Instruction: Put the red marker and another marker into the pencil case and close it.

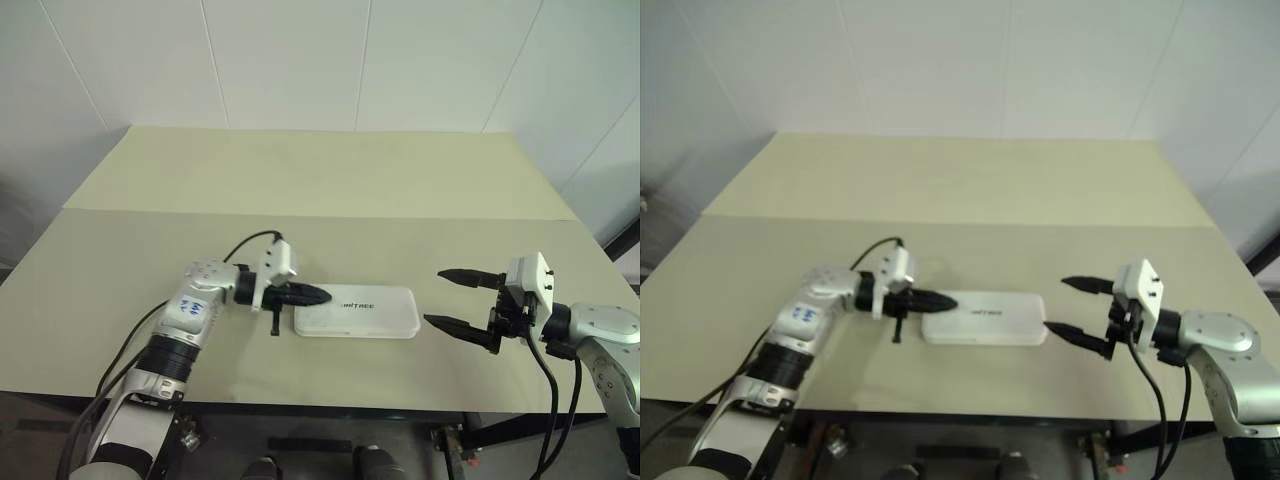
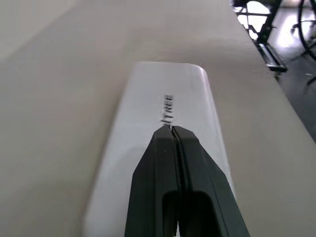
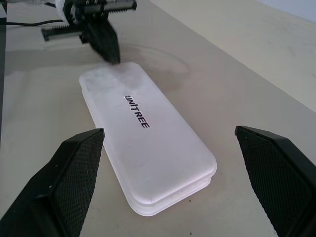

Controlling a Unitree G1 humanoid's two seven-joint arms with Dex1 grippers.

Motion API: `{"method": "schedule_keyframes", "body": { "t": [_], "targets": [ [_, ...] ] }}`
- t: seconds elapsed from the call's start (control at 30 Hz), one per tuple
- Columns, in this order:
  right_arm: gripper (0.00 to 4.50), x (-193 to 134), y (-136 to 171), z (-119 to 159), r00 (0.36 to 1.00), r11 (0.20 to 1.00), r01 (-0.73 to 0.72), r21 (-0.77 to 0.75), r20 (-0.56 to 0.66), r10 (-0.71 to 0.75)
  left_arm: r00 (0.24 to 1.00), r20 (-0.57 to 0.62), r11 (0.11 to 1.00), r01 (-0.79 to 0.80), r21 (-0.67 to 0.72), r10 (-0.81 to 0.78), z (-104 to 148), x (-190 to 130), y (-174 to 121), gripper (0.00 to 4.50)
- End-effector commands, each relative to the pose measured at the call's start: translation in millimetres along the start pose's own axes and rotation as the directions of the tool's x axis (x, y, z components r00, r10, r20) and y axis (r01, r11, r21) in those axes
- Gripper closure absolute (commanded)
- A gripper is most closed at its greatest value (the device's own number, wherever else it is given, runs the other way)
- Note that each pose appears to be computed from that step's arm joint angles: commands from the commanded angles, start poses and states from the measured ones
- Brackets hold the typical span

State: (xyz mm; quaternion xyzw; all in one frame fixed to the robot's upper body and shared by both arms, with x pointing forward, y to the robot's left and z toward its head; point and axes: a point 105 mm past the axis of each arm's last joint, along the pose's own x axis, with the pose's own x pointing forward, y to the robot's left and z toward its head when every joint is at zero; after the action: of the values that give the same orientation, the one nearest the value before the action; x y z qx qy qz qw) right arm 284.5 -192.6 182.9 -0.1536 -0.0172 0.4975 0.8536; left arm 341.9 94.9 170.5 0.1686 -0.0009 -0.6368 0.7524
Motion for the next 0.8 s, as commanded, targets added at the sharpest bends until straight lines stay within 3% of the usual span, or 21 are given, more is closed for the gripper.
{"method": "schedule_keyframes", "body": {
  "t": [0.03,0.1,0.2,0.6,0.8],
  "targets": [
    [0.0,-5,-5,8,1.0,0.999,-0.004,-0.046,0.001,0.004,0.99,0.105,0.995,-0.099,0.015,0.097,13,-32,10,4.45],
    [0.0,-6,-7,7,1.0,0.999,-0.006,-0.048,-0.005,0.006,0.983,0.129,0.991,-0.131,0.008,0.129,15,-47,13,4.45],
    [0.0,-7,-12,7,1.0,0.998,-0.007,-0.056,-0.008,0.007,0.973,0.156,0.985,-0.171,-0.011,0.171,17,-70,11,3.83],
    [0.0,-8,-26,13,1.0,0.994,-0.006,-0.106,0.003,0.006,0.962,0.119,0.969,-0.246,-0.001,0.244,10,-115,-3,0.03],
    [0.0,-11,-31,17,1.0,0.992,-0.013,-0.127,-0.003,0.013,0.95,0.141,0.96,-0.28,0.0,0.277,11,-116,2,0.03]
  ]
}}
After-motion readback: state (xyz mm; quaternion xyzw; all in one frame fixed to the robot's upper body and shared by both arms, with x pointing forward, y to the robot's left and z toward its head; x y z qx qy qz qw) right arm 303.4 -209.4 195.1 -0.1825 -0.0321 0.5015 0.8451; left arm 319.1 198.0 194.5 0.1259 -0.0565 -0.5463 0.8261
